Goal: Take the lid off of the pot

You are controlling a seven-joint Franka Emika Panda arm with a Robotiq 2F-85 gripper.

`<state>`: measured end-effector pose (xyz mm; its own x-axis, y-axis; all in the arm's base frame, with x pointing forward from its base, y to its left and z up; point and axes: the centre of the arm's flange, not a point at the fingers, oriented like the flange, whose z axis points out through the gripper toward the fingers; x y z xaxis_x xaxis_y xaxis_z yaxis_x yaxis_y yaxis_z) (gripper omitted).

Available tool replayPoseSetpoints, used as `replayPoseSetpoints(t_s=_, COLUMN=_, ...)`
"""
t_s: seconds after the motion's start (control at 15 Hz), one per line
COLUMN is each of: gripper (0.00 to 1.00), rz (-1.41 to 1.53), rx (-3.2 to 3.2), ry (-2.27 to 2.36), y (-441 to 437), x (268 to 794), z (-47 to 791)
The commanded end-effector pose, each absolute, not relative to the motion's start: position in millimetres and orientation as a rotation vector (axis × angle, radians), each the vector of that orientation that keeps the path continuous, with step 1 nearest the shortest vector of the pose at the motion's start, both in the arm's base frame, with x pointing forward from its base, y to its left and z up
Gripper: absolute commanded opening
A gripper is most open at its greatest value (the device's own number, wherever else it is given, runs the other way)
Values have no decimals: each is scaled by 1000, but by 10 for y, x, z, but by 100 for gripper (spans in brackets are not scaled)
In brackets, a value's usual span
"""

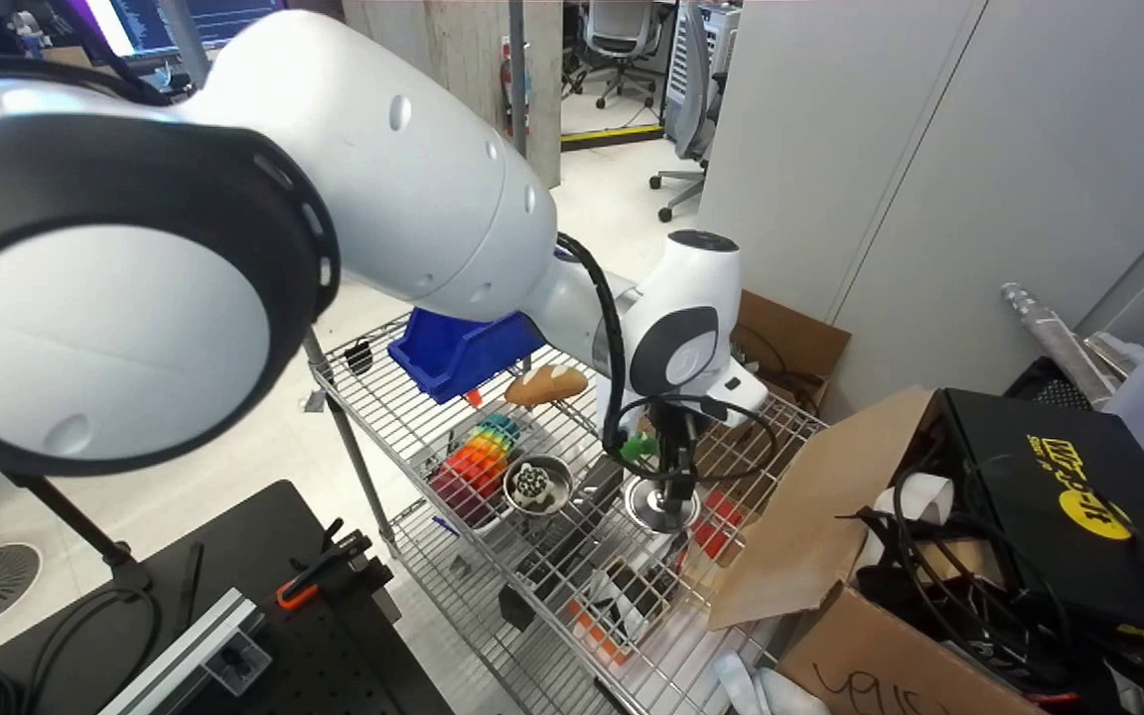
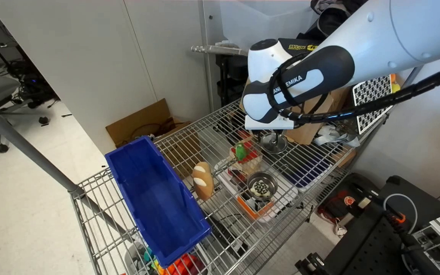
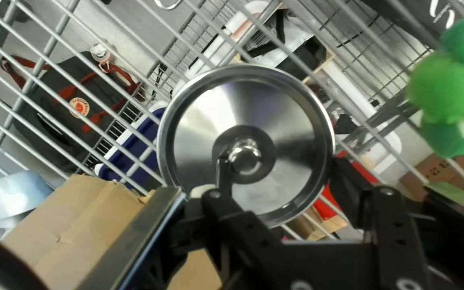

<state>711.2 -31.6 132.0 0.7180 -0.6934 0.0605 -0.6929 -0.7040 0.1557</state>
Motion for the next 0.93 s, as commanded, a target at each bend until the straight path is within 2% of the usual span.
replayPoseSetpoints(t_s=0.0, gripper=38, rz=-76, rx=2688, ry=-1217, y=-602, x=7256, z=1071)
replayPoseSetpoints(t_s=0.4, gripper=38, rz=-150, rx=2649, ry=-1259, y=-734, x=7232, z=823)
replayPoseSetpoints(t_s=0.47, gripper=51, rz=-159, rx=2645, ry=-1261, y=-727, x=7235, z=824)
replayPoseSetpoints(t_s=0.53, gripper=88, rz=-171, rx=2645, ry=-1264, y=-729, x=7219, z=855)
replayPoseSetpoints(t_s=0.6, gripper=87, rz=-174, rx=2647, ry=-1265, y=-735, x=7200, z=894)
replayPoseSetpoints(t_s=0.8, gripper=99, rz=-172, rx=2681, ry=-1270, y=-763, x=7079, z=1134)
replayPoseSetpoints(t_s=0.87, gripper=100, rz=-162, rx=2694, ry=-1272, y=-773, x=7044, z=1247)
